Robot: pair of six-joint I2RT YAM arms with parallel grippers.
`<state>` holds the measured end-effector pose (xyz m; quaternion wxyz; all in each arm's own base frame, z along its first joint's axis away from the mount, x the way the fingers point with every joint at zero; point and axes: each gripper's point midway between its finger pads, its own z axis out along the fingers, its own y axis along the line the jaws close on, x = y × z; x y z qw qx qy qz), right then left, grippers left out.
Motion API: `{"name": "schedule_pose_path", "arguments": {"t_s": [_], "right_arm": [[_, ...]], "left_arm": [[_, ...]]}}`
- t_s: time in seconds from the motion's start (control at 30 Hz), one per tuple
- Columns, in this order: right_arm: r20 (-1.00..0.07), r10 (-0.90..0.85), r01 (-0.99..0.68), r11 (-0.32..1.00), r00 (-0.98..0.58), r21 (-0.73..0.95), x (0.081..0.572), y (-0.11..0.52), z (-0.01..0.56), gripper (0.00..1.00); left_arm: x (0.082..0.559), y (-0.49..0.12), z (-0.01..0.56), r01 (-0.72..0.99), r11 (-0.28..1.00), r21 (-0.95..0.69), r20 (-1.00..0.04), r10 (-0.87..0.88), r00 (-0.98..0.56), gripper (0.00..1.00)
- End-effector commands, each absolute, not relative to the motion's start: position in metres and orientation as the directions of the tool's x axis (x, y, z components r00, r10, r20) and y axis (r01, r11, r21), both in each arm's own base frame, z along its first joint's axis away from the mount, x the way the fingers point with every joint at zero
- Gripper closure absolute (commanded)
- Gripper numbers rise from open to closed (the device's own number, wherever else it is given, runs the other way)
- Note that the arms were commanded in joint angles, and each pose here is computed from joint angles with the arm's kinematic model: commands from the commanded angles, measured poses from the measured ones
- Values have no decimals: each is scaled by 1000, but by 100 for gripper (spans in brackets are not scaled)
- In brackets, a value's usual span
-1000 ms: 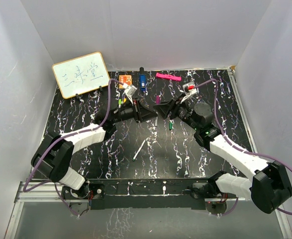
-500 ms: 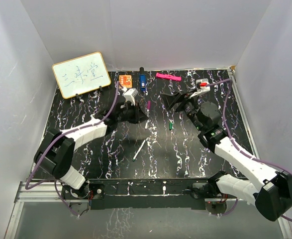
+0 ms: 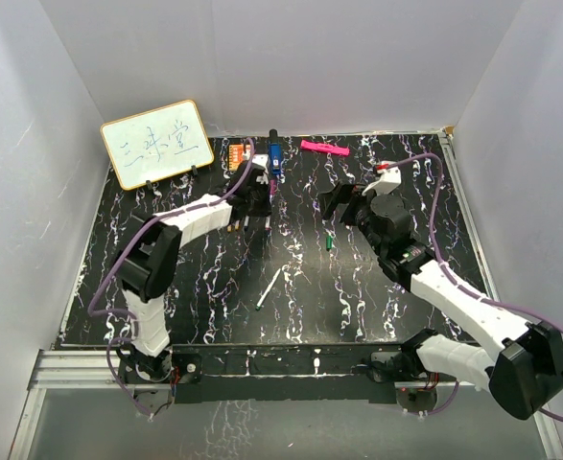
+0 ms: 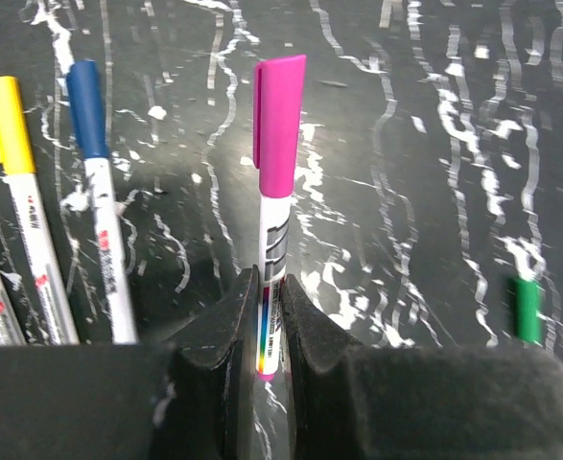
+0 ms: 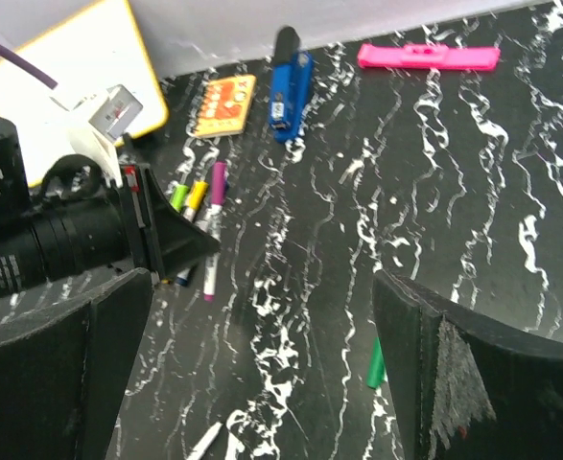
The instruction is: Insert the pens into the pen caps
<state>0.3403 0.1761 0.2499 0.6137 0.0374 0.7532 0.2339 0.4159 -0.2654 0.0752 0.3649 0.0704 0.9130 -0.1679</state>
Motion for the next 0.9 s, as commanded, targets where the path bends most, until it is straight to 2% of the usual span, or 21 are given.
{"name": "schedule_pose_path", "arguments": {"t_s": [0.0,0.4,0.87], "right_arm": [[-902,355,-145,906,-246,397,346,165,245,2],[-895,353,-148,904,-272,401,345,168,234,2],[-891,363,-128,904,-271,407,347,166,231,2]], "left_arm": [[435,-240,65,173,975,-141,-669,35,-743,100],[465,-221,42,112,993,-42,-629,61,-775,100],[456,-227,21,132,989,-64,-565,73,-822,99]]}}
